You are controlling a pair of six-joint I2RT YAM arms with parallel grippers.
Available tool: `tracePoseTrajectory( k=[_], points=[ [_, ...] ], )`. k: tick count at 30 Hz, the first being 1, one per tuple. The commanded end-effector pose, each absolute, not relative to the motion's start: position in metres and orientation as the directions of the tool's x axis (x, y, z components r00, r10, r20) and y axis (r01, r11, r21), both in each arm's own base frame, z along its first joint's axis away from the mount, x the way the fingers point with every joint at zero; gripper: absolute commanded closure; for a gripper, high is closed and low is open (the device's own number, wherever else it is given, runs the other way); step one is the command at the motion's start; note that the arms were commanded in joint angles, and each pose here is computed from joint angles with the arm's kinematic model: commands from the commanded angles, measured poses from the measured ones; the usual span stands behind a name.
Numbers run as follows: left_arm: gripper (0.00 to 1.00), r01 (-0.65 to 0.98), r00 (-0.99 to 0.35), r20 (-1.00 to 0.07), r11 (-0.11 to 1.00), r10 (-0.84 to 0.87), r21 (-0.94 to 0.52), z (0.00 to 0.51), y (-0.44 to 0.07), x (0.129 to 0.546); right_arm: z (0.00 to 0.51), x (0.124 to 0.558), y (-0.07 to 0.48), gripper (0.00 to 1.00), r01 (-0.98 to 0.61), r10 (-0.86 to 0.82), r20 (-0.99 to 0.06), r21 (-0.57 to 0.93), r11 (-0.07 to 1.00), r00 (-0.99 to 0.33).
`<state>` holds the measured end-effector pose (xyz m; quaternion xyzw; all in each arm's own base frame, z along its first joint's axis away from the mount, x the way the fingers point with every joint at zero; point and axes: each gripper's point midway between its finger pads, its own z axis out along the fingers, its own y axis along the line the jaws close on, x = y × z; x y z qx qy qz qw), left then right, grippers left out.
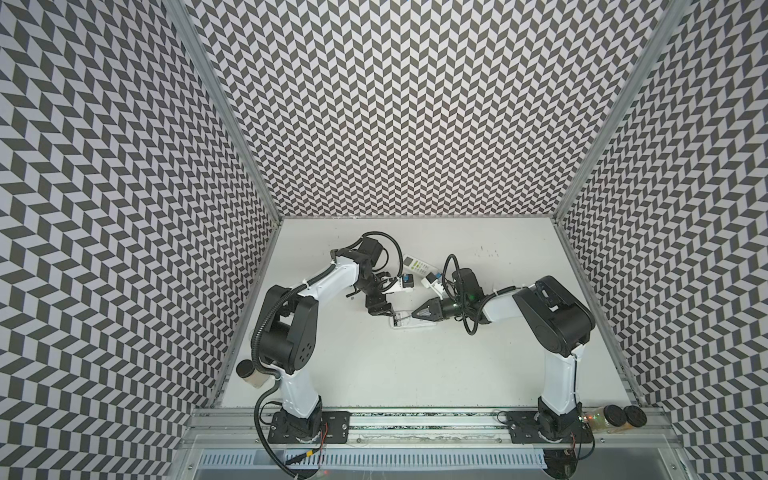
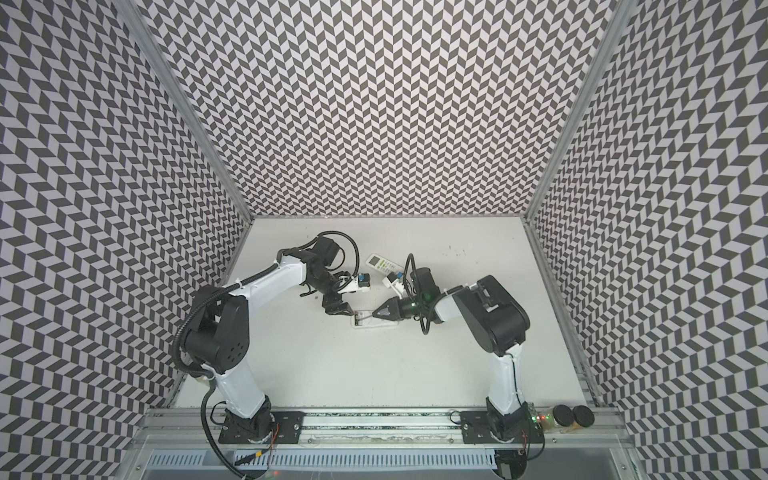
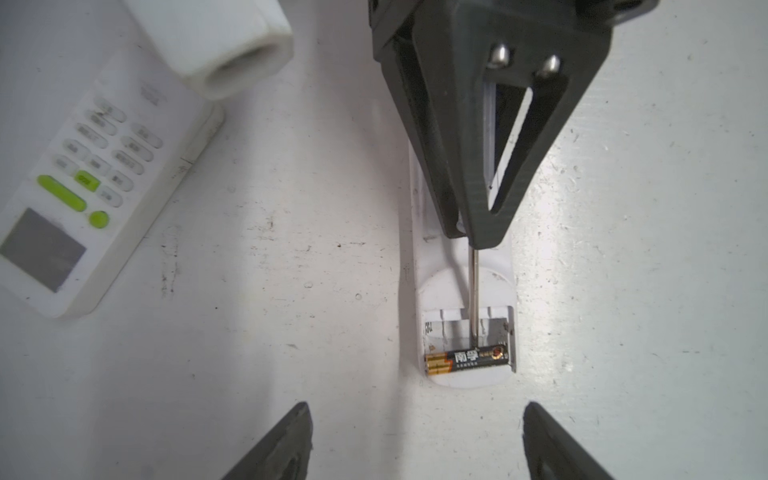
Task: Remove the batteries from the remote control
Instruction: 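Lever the screwdriver tip under the second battery with the right gripper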
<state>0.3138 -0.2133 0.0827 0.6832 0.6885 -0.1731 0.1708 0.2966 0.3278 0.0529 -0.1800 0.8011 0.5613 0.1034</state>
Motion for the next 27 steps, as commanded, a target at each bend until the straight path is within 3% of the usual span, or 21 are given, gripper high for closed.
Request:
tracePoseTrajectory(
  k=[1,16,27],
  points=[
    [0.19,0.996,0.061,-0.472,-0.086,0.88,-0.032,0.079,-0.21,0.299,0.051,0.3,0.327,1.0,-0.413,-0.166,-0.379,0.858,0.305,-0.91],
    [0.18,0.985,0.165,-0.388,-0.128,0.907,0.119,0.047,-0.199,0.321,0.069,0.307,0.333,1.0,-0.447,-0.167,-0.415,0.852,0.274,-0.894],
    [0.2,0.988,0.14,-0.407,-0.102,0.903,0.113,0.036,-0.205,0.321,0.07,0.307,0.336,1.0,-0.457,-0.176,-0.423,0.845,0.278,-0.889]
  ],
)
